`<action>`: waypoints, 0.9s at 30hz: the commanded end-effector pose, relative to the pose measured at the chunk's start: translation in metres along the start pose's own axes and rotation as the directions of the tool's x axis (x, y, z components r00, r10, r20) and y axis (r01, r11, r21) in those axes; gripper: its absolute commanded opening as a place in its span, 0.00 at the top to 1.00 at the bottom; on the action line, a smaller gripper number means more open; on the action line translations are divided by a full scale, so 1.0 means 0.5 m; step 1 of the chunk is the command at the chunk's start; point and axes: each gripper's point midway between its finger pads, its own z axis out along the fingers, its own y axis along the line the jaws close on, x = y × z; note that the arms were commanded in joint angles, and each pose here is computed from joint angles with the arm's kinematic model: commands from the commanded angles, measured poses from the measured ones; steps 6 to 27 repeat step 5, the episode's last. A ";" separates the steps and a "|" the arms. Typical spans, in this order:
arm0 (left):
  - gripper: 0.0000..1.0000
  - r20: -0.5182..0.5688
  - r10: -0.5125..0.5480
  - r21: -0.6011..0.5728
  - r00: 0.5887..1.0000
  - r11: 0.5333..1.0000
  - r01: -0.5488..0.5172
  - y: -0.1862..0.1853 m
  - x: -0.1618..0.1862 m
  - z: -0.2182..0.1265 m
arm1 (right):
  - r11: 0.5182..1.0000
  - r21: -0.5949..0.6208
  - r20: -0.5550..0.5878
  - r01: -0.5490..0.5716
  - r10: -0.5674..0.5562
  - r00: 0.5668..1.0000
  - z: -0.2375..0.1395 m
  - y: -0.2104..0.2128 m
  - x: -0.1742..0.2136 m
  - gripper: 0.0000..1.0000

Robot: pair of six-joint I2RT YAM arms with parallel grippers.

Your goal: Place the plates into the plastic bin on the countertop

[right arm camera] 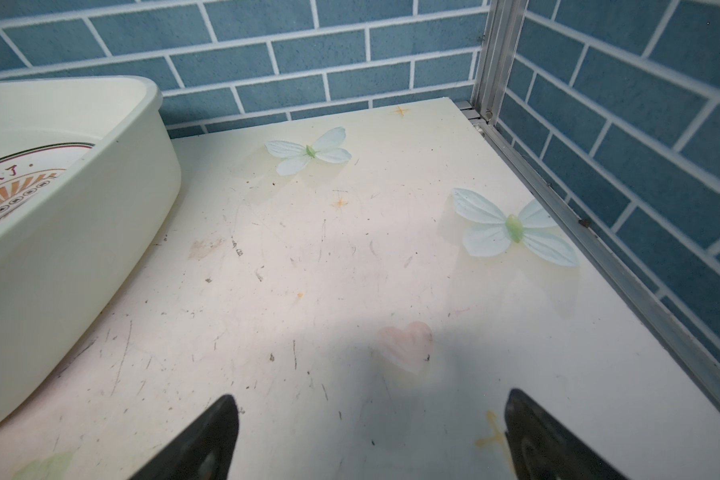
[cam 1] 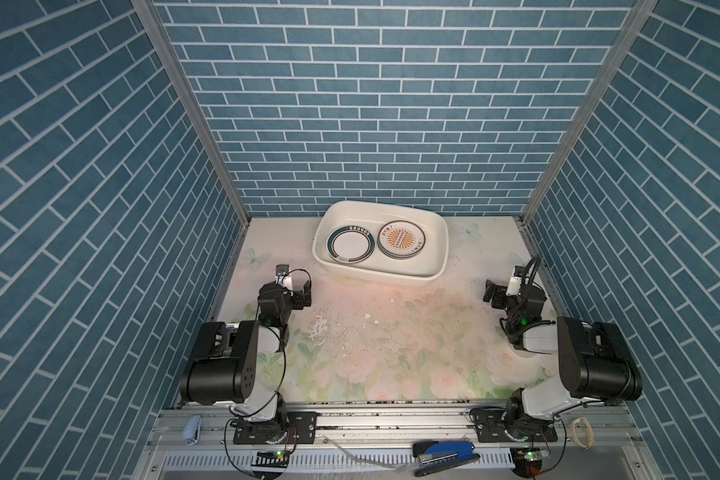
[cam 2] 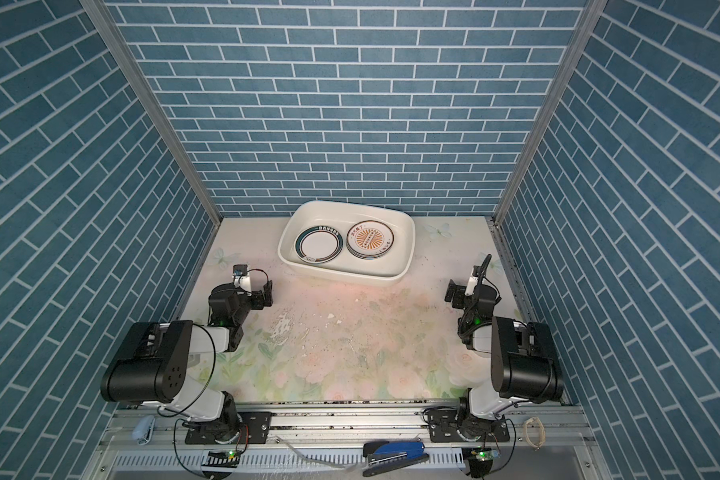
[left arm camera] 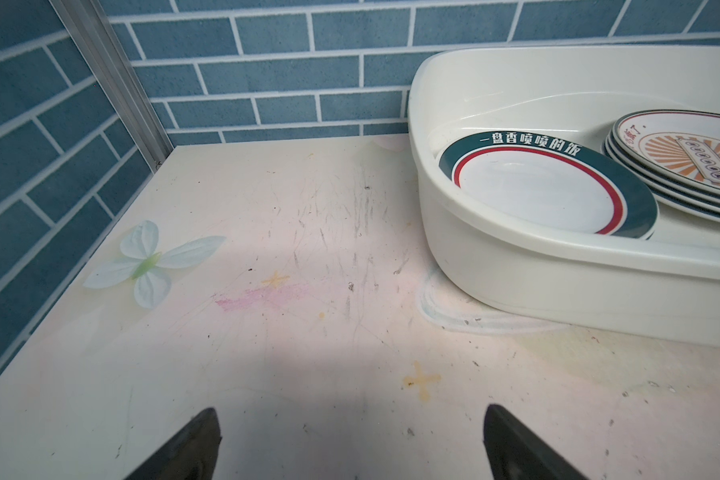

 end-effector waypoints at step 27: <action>0.01 0.020 0.015 -0.004 1.000 1.000 -0.015 0.000 -0.016 0.000 | 0.999 -0.026 0.012 0.039 -0.039 0.999 0.003 0.010 -0.012 0.01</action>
